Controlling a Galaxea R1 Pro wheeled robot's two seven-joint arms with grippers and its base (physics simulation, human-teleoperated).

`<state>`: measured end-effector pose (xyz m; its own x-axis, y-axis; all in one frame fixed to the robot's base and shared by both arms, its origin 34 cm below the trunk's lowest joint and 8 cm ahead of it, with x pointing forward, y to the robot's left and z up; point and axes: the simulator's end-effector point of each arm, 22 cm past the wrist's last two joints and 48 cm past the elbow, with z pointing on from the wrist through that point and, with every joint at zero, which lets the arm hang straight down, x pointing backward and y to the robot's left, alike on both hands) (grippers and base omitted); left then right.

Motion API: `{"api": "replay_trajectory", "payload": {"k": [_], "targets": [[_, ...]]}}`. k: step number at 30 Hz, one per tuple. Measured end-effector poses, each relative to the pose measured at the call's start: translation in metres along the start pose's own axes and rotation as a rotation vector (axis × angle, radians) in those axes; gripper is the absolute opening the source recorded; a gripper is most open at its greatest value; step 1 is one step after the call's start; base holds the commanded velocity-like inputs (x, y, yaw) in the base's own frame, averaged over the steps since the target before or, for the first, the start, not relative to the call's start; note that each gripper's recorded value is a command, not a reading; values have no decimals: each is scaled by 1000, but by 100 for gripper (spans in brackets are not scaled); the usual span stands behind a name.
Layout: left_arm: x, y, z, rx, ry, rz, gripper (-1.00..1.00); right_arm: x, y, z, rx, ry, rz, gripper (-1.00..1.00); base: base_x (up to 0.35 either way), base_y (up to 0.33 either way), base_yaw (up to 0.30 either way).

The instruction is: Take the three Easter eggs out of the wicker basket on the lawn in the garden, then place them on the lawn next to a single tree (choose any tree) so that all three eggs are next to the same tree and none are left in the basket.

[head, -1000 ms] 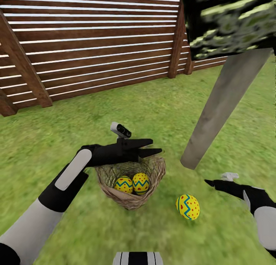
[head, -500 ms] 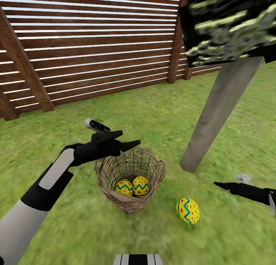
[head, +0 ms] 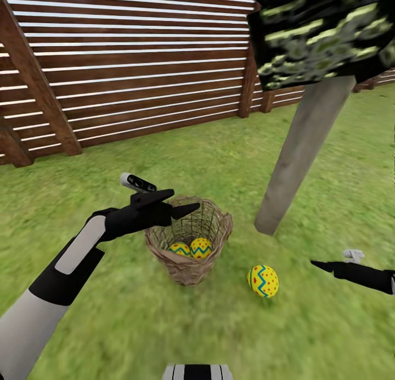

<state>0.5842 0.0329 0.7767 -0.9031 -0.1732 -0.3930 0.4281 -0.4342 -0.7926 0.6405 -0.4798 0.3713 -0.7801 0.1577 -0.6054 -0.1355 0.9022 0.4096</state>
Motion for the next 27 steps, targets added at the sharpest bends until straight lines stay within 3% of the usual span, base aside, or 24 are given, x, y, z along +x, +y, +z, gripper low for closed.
{"api": "replay_trajectory", "payload": {"k": [12,22,27], "targets": [[0,0,0,-2,2,3,100,3,1,1,-2,3,2,100,-287,0,0],[0,-1,-1,-5,1,6,100,5,1,1,-2,6,4,100,81,75,1],[0,0,-1,-6,1,5,100,5,1,1,-1,5,2,100,220,198,191]]}}
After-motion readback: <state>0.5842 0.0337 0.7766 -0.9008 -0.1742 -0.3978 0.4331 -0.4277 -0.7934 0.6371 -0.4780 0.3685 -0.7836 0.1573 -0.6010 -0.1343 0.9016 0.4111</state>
